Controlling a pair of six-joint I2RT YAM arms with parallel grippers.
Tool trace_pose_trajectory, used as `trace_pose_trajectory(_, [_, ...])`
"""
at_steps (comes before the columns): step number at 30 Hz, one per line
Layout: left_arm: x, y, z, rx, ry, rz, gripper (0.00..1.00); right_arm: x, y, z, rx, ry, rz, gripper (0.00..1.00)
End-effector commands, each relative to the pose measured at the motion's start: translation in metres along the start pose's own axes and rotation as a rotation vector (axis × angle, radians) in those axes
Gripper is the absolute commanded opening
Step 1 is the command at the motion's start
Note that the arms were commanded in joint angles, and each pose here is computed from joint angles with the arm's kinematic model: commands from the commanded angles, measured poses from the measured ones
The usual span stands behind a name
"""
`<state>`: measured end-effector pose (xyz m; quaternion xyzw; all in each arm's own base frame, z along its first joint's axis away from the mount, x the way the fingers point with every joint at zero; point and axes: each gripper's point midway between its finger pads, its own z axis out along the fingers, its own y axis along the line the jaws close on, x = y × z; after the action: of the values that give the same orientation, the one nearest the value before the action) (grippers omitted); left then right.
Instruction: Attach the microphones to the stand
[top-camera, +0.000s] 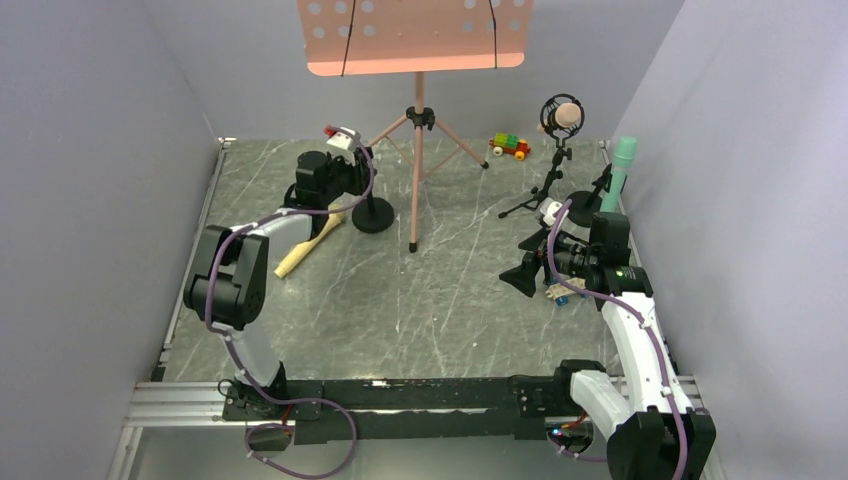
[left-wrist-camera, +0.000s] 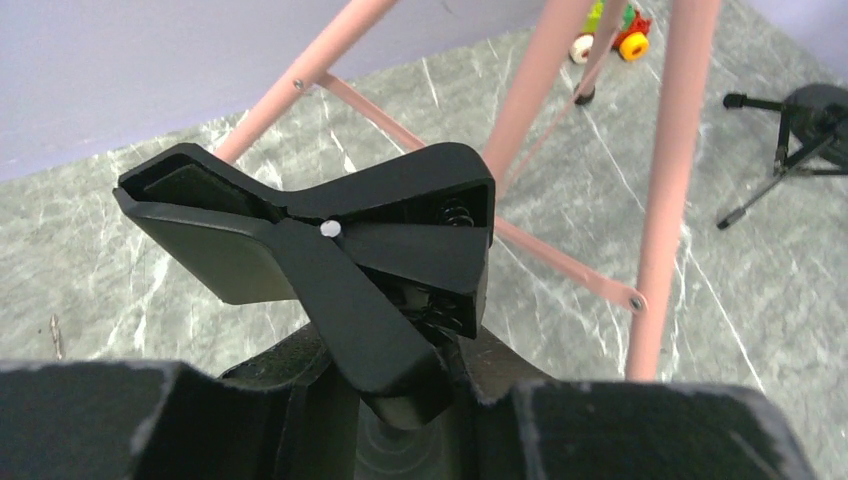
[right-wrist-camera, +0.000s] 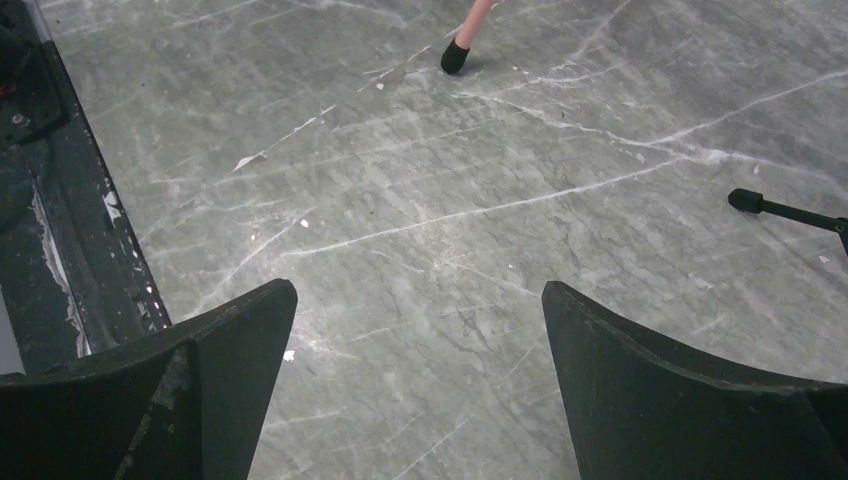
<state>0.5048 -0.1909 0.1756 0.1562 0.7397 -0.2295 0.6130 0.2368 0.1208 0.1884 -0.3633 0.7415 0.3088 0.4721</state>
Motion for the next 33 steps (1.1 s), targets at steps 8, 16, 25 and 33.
trace_pose_trajectory(8, [-0.063, -0.048, -0.069, 0.056, -0.094, 0.152, 0.0, -0.013, -0.001, -0.002, -0.003, -0.021, -0.048, 1.0])
trace_pose_trajectory(16, [-0.067, -0.113, -0.132, 0.114, -0.12, 0.225, 0.0, -0.012, -0.001, -0.001, -0.004, -0.02, -0.045, 1.0])
trace_pose_trajectory(25, [-0.068, -0.212, -0.178, 0.223, -0.172, 0.062, 0.0, -0.012, -0.003, -0.002, 0.013, -0.019, -0.052, 1.0])
trace_pose_trajectory(33, [-0.053, -0.265, -0.152, 0.101, -0.178, 0.014, 0.0, -0.011, -0.005, -0.003, 0.029, -0.016, -0.056, 1.0])
